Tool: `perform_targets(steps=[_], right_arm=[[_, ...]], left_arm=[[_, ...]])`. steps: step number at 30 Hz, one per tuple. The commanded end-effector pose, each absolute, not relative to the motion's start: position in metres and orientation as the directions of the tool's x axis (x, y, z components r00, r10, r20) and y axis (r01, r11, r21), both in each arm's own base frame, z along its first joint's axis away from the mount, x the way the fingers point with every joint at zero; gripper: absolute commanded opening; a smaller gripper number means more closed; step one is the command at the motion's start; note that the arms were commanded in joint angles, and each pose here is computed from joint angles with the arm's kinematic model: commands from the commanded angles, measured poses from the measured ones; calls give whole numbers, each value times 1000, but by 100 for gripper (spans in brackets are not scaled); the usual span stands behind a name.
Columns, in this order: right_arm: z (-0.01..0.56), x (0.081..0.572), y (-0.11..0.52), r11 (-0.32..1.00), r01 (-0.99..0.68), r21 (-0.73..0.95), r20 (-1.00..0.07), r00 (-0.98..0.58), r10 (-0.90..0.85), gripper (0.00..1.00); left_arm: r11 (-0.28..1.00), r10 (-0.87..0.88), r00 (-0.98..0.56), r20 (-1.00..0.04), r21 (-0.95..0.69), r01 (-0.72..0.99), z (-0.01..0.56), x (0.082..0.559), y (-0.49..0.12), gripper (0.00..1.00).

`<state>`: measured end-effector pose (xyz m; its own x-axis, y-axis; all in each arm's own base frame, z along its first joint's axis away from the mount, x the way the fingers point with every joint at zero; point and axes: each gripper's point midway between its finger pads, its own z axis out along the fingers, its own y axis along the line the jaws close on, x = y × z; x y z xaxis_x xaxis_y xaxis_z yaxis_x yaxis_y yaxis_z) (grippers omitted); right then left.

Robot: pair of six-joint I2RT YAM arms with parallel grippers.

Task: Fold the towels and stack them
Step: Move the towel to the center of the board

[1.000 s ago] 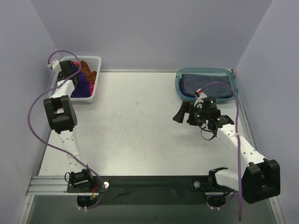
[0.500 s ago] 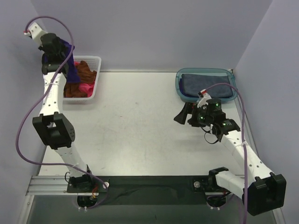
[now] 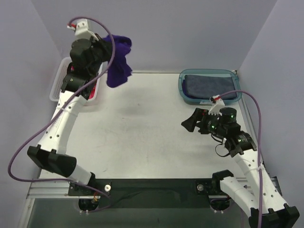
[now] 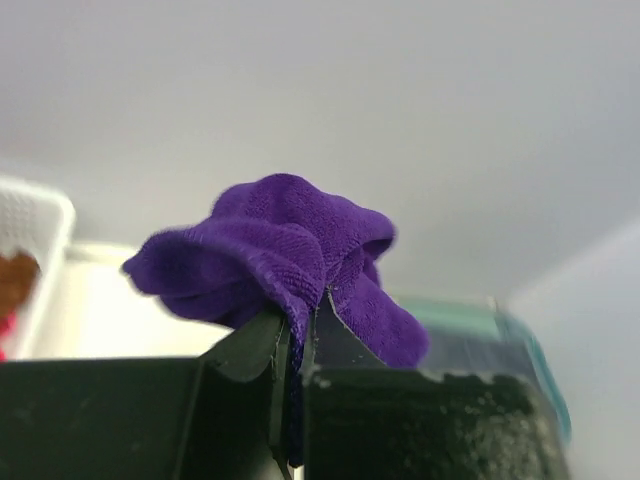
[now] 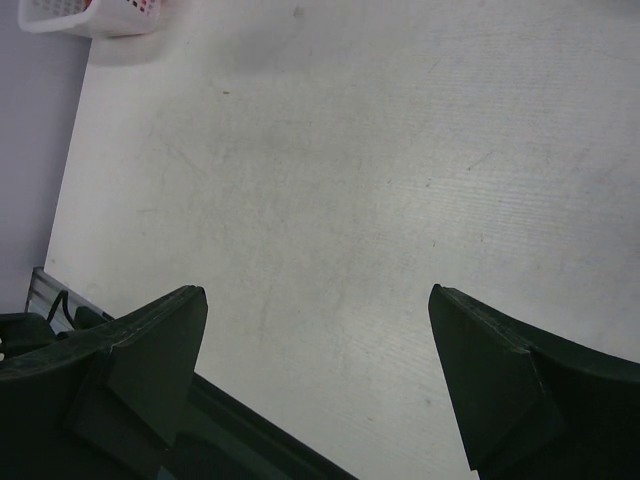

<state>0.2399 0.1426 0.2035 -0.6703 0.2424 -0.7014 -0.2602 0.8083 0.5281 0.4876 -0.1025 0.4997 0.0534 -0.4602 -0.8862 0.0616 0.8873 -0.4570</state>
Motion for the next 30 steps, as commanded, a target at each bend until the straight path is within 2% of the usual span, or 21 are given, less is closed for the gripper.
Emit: perform_targets(steps=[1, 2, 3, 4, 7, 8, 9, 10, 11, 12, 13, 15, 18, 21, 24, 25, 28, 30], right_arm=[[207, 229, 139, 816, -272, 510, -712, -666, 223, 99], [204, 220, 139, 812, -265, 520, -702, -675, 229, 99], [202, 220, 139, 812, -263, 521, -699, -678, 229, 99], [203, 216, 139, 809, -263, 525, -697, -679, 231, 99], [196, 208, 140, 806, -261, 531, -677, -702, 219, 99], [194, 206, 141, 807, -263, 529, -673, -709, 210, 99], [192, 203, 142, 805, -269, 528, -668, -717, 199, 99], [186, 199, 142, 807, -262, 529, -651, -736, 187, 99], [182, 195, 145, 806, -271, 526, -644, -746, 169, 99], [177, 193, 146, 809, -266, 524, -634, -757, 161, 98], [171, 191, 147, 812, -262, 522, -619, -771, 150, 99], [156, 183, 154, 815, -262, 516, -589, -800, 115, 98], [140, 175, 165, 833, -285, 474, -569, -821, 43, 97], [132, 178, 174, 867, -306, 394, -576, -817, -27, 89], [130, 186, 187, 886, -330, 325, -585, -807, -86, 77], [123, 183, 201, 879, -371, 300, -574, -806, -144, 67], [120, 189, 230, 874, -432, 224, -581, -779, -236, 51], [117, 194, 244, 871, -449, 197, -583, -768, -264, 49]], left_arm=[[858, -479, -52, -876, -480, 181, 480, 429, -141, 0], [820, -455, -211, -865, -500, 278, 421, 390, -196, 4], [830, -437, -248, -864, -494, 259, 396, 383, -193, 4], [812, -410, -307, -859, -497, 305, 376, 358, -221, 12], [801, -291, -478, -829, -484, 352, 278, 287, -252, 35], [791, -273, -521, -808, -497, 356, 259, 266, -256, 46], [781, -281, -530, -800, -512, 358, 255, 248, -250, 52], [818, -232, -594, -770, -485, 310, 208, 230, -239, 56], [812, -218, -619, -754, -492, 313, 197, 214, -238, 64], [797, -257, -628, -735, -529, 292, 196, 203, -229, 68], [819, -233, -670, -704, -514, 254, 169, 190, -217, 70], [804, -273, -678, -683, -548, 229, 167, 178, -206, 75], [822, -274, -701, -659, -539, 185, 152, 167, -191, 79], [841, -225, -726, -650, -506, 193, 145, 167, -195, 79], [878, -157, -757, -634, -440, 187, 133, 175, -203, 78], [888, -147, -760, -633, -423, 180, 130, 180, -206, 76], [904, -131, -775, -618, -395, 162, 121, 202, -220, 70], [905, -138, -809, -571, -406, 131, 109, 218, -227, 66]])
